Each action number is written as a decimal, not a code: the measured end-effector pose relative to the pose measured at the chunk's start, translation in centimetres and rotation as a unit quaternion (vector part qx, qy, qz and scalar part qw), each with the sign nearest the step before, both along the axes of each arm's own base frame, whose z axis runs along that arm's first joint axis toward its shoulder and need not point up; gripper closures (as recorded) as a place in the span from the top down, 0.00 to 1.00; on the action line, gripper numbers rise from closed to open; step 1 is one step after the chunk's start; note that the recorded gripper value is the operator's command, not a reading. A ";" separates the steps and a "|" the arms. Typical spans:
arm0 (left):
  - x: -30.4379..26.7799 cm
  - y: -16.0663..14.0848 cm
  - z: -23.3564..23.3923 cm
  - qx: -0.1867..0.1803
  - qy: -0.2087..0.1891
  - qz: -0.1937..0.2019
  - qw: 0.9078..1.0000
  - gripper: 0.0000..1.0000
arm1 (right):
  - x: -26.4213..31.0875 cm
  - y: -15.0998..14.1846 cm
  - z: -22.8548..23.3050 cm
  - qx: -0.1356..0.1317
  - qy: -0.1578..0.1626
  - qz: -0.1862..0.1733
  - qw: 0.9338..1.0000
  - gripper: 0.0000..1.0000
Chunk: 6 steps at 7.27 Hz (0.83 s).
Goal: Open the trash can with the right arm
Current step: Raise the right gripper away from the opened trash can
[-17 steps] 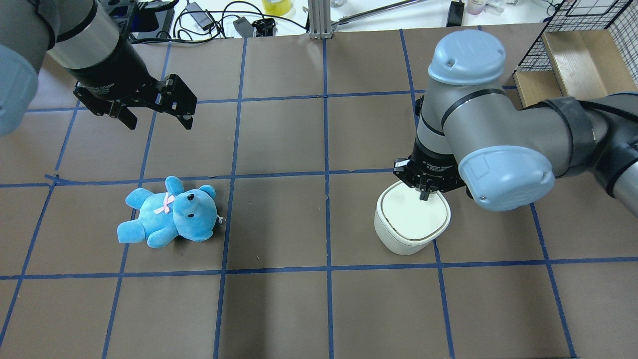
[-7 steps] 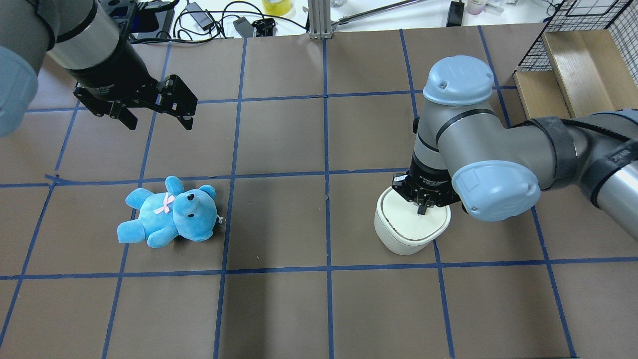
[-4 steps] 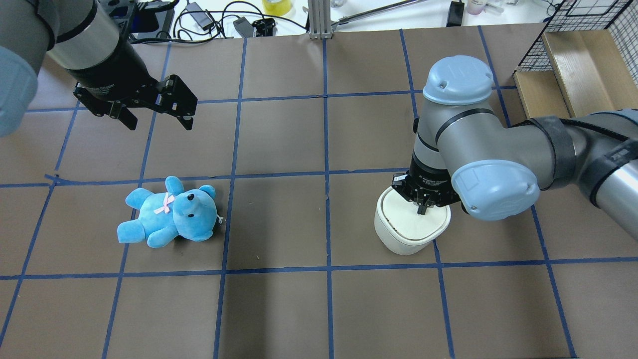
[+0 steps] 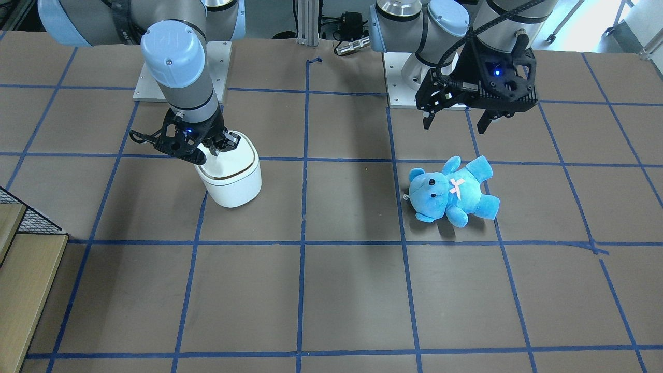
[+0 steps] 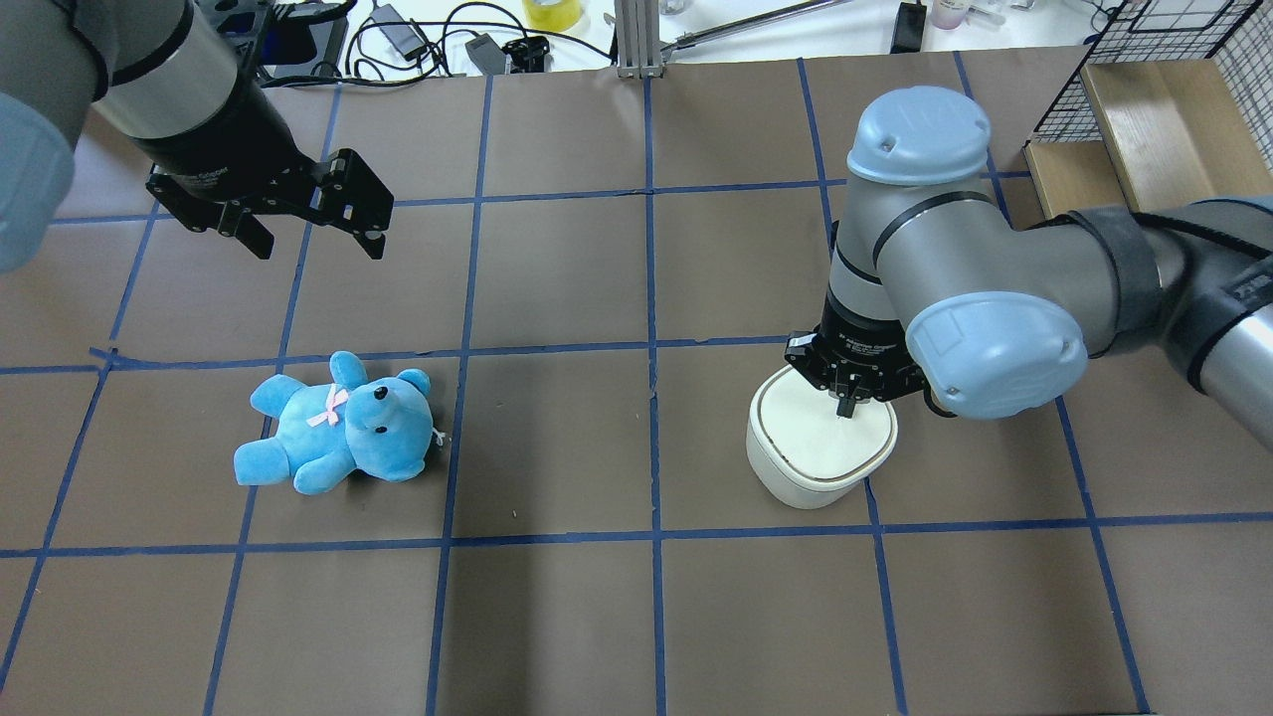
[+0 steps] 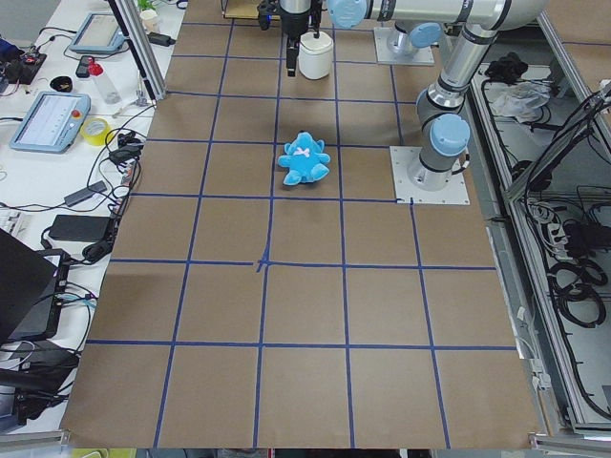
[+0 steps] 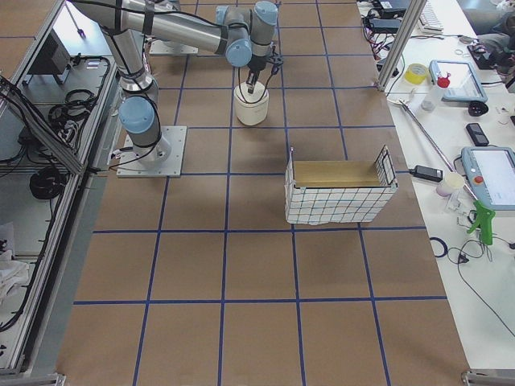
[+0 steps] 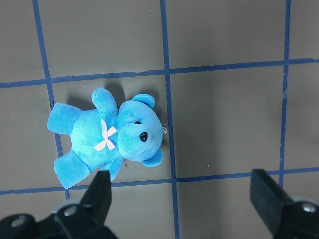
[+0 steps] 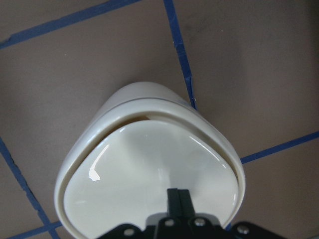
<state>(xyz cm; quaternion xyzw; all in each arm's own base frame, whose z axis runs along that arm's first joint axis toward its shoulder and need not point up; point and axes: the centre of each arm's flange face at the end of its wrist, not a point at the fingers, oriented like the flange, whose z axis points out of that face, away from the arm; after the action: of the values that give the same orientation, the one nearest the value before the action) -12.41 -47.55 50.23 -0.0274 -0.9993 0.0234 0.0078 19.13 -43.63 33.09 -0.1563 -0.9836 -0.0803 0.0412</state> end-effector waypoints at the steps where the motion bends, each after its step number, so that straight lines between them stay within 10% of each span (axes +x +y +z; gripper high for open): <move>1: 0.0 0.0 0.0 0.000 0.000 0.000 1.000 1.00 | 0.1 -0.5 1.9 0.008 0.001 -0.002 1.000 0.00; 3: 0.0 0.0 0.0 0.000 0.000 0.000 1.000 1.00 | 0.2 -1.4 6.0 0.016 0.001 -0.003 1.000 0.00; 6: 0.0 0.0 0.0 0.000 -0.001 0.000 1.000 1.00 | 0.3 -2.3 10.1 -0.002 -0.003 -0.001 1.000 0.31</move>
<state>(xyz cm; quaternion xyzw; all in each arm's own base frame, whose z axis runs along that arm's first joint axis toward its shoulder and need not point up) -12.37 -47.56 50.20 -0.0270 -0.9993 0.0230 0.0073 19.43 -45.95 43.18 -0.1576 -0.9837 -0.0783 0.0383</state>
